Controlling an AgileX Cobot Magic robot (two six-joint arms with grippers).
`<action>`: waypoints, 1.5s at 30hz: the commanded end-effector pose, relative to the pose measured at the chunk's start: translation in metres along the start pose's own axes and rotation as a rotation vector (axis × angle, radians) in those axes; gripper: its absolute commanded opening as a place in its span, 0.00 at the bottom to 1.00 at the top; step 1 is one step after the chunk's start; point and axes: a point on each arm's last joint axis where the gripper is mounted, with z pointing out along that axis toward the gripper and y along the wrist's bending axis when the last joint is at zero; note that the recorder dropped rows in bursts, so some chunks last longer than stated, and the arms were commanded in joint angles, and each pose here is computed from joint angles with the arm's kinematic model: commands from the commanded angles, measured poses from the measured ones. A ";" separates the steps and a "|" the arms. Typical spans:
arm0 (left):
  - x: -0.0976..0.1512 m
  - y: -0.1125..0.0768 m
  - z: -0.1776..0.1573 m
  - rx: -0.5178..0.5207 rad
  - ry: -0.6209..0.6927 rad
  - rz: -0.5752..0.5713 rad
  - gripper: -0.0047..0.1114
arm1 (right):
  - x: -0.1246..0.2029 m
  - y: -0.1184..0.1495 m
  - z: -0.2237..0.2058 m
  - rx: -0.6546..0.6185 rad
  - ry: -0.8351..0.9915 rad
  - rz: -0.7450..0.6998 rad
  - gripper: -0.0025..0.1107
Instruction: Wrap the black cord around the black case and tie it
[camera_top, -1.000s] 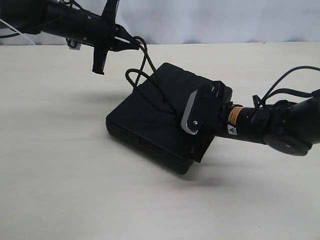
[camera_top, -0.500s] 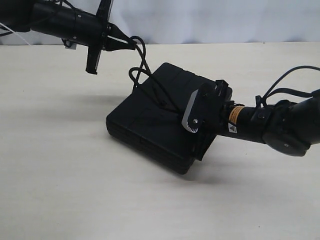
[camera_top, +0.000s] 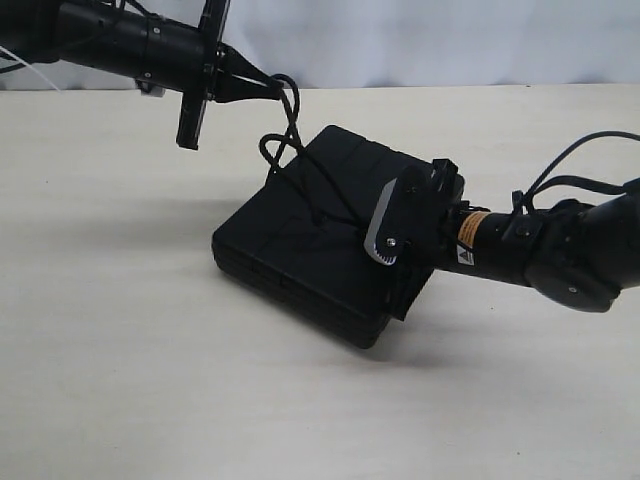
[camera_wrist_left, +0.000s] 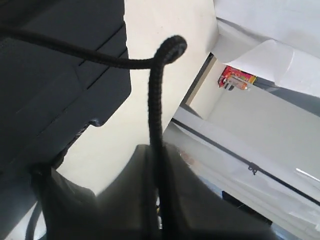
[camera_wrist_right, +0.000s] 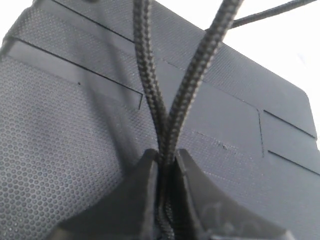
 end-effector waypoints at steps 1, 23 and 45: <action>0.009 0.000 0.001 -0.034 0.046 0.091 0.04 | 0.002 0.000 0.000 -0.003 0.016 -0.005 0.06; 0.043 0.005 0.034 -0.152 0.163 0.269 0.04 | 0.004 -0.009 -0.001 0.099 0.038 0.098 0.14; 0.042 0.005 0.034 -0.150 0.150 0.272 0.04 | -0.003 -0.018 -0.023 0.125 0.157 0.219 0.61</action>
